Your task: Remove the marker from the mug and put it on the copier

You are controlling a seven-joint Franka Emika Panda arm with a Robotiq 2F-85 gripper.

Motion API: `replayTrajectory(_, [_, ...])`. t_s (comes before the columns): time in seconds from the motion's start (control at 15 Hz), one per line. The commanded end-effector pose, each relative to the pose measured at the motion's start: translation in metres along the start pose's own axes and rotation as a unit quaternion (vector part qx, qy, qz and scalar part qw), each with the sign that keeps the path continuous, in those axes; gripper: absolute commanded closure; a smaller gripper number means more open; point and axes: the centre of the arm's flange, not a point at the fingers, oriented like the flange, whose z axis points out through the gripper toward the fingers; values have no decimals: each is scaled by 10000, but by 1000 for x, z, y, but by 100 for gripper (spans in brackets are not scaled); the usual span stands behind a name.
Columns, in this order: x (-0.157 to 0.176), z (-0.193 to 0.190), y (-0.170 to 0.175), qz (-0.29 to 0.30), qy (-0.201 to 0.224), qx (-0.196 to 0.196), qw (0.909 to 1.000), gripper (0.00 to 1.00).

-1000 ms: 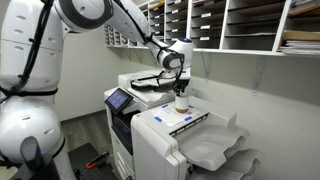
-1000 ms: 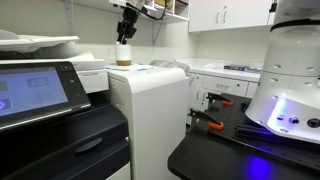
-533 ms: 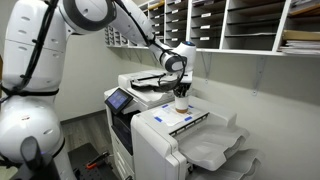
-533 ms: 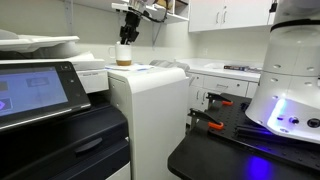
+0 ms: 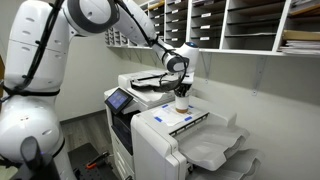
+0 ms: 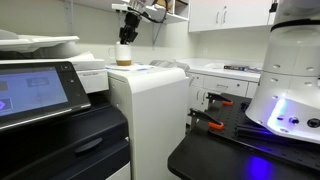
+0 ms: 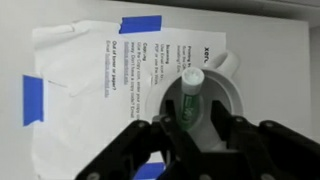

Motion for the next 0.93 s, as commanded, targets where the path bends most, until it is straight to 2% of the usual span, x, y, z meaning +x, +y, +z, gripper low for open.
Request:
replayTrajectory(0.0, [7,0,-8,-13,-370,25,9993,55])
replayTrajectory(0.33, [15,-2,-12,43,-654,-116,9978,63])
replayTrajectory(0.53, [19,0,-11,184,-904,-395,9950,60])
replayTrajectory(0.73, [23,3,-11,205,-937,-431,9945,60])
replayTrajectory(0.8, [25,3,-12,215,-923,-410,9947,66])
replayTrajectory(0.87, [28,5,-12,222,-926,-403,9946,81])
